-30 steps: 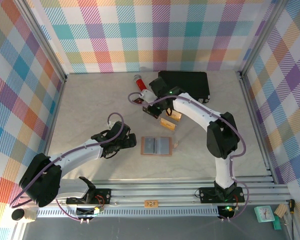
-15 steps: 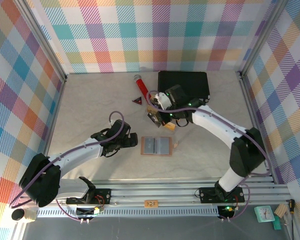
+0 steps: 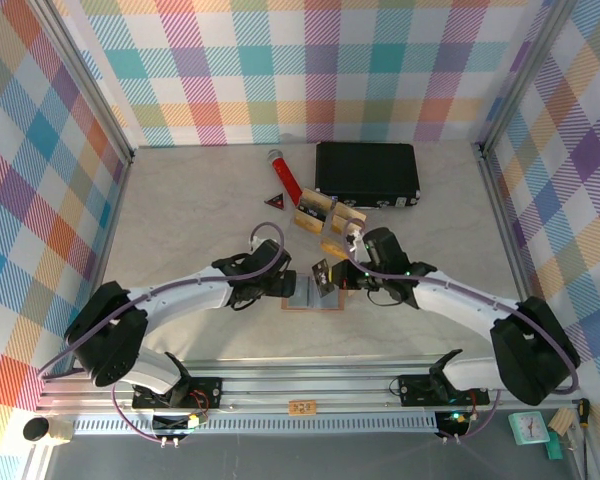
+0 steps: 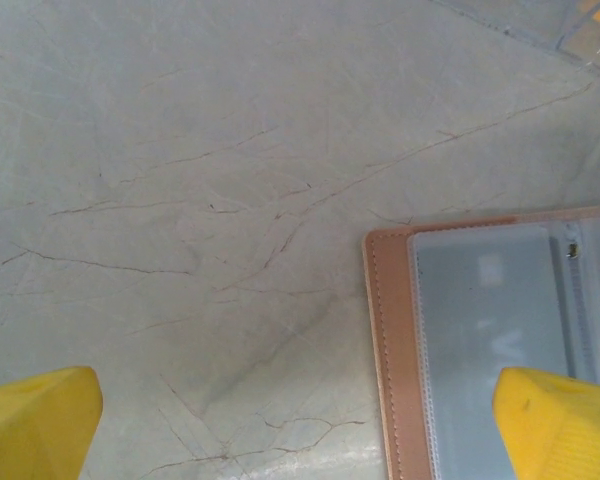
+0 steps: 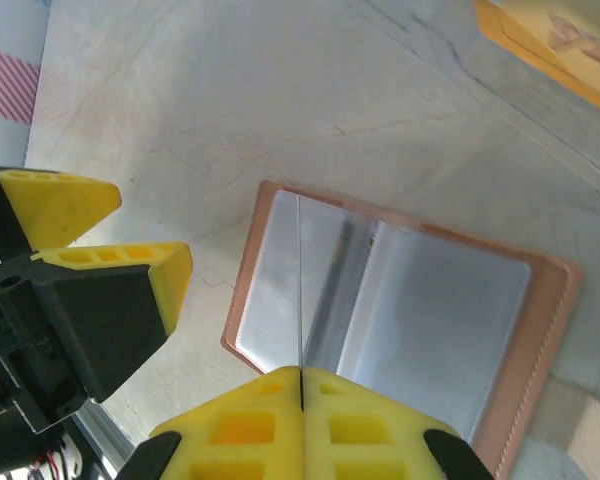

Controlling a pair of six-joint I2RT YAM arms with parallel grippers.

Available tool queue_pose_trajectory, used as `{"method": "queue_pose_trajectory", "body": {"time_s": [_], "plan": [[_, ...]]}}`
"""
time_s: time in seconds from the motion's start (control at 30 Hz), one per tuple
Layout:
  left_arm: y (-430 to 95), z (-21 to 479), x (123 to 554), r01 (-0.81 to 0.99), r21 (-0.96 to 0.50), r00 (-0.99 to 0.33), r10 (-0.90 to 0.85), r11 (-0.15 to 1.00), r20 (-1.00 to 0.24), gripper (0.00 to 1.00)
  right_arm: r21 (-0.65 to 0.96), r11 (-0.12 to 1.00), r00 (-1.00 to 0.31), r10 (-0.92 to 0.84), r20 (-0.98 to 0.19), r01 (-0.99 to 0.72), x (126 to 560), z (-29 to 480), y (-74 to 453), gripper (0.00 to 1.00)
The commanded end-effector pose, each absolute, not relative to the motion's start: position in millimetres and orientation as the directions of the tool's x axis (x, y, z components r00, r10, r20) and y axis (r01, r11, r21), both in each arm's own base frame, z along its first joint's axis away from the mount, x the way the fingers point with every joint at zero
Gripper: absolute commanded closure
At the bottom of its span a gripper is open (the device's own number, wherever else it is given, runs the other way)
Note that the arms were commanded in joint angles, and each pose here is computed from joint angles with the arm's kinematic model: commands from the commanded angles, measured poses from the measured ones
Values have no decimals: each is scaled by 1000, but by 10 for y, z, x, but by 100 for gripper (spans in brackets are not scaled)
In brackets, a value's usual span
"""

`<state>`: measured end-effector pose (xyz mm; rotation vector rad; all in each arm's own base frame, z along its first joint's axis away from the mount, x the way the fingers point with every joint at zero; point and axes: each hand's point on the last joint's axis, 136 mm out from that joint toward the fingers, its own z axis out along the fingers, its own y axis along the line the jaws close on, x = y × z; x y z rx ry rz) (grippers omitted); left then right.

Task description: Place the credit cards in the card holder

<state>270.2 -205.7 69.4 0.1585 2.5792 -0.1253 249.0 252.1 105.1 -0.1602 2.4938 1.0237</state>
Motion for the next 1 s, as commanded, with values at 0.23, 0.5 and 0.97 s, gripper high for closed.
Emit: {"method": "queue_pose_trajectory", "body": {"time_s": [0.23, 0.5, 0.97], "plan": [[-2084, 574, 2708, 167, 70, -830, 178, 984, -529, 0, 751, 646, -877, 273, -395, -137, 2502, 1030, 2439, 100], [-2070, 478, 2720, 160, 103, -831, 190, 982, -522, 0, 780, 615, -869, 315, -382, -120, 2527, 982, 2449, 100], [-2052, 470, 2697, 146, 84, -831, 168, 986, -530, 0, 800, 591, -874, 328, -358, -106, 2561, 889, 2520, 100]]}}
